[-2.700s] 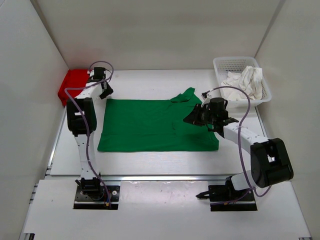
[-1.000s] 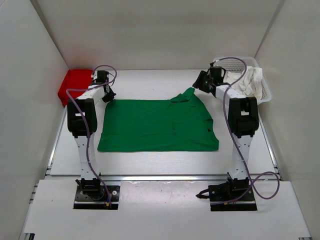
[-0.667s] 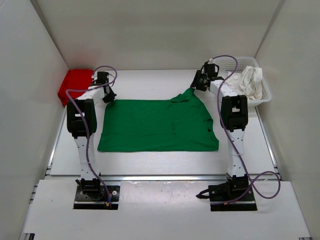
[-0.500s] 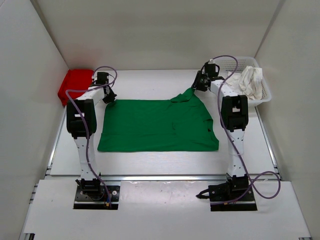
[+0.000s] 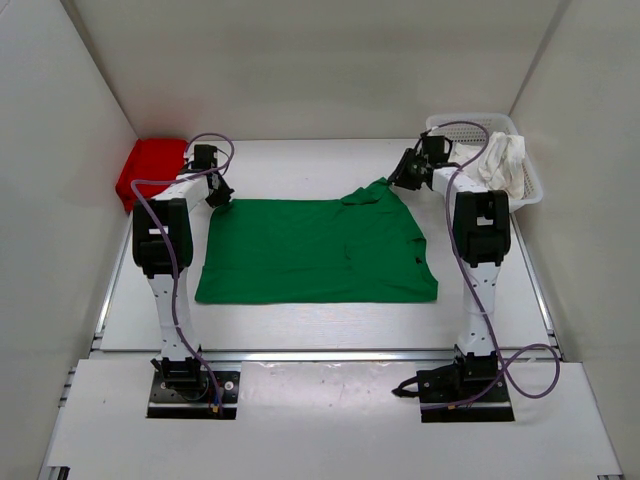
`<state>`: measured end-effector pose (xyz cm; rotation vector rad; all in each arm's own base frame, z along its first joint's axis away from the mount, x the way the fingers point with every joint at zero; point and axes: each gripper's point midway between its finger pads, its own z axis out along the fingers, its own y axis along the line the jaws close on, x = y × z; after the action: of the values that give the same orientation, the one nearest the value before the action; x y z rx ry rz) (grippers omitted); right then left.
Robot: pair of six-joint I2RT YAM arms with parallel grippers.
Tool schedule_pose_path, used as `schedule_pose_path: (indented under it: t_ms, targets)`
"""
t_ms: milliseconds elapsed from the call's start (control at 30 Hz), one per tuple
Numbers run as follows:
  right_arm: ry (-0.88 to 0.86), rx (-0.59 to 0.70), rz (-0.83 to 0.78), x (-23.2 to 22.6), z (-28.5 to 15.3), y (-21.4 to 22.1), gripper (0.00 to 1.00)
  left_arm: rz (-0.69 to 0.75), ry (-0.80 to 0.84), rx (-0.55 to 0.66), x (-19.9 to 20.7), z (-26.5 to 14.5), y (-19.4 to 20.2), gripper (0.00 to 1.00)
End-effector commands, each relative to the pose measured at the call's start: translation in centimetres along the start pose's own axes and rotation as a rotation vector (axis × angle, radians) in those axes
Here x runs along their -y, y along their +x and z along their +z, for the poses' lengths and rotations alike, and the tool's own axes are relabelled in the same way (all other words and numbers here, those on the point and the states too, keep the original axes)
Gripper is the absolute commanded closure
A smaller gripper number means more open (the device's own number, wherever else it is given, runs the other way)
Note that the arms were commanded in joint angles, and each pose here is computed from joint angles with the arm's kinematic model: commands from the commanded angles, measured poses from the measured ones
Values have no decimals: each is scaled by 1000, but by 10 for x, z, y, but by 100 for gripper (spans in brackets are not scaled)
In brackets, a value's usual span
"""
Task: Fold and stack the t-shirts
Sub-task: Grap the side of the flattened tshirt furthest away from the robot with both arms
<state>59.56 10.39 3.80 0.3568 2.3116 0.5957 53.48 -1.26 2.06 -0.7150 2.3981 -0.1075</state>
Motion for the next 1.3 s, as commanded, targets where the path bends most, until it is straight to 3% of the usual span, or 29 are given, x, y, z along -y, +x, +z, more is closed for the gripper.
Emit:
schedule_pose_path:
  t_ms: [0,133,533,767,933,1100,1267]
  targets:
    - [-63,45,-8,-14,-3,-23,72,-5,54,57,17,-26,-24,100]
    - [-98,40,-5,-18,3,-26,67,2,59,53,18,-25,-21,100]
    - [-131,7,4,-17,12,-18,65,-3,54,41,14,-19,-17,100]
    - [-137,-6,15,-17,18,-13,76,-7,62,50,16,-20,-21,100]
    - [-131,19,18,-16,11,-18,99,0,57,43,14,-18,-17,100]
    - [-149,70,4,-37,-23,-37,100,-23,80,53,13,-27,-21,100]
    - [-145,98,16,-58,-79,-29,100,-45,135,84,18,-53,-21,100]
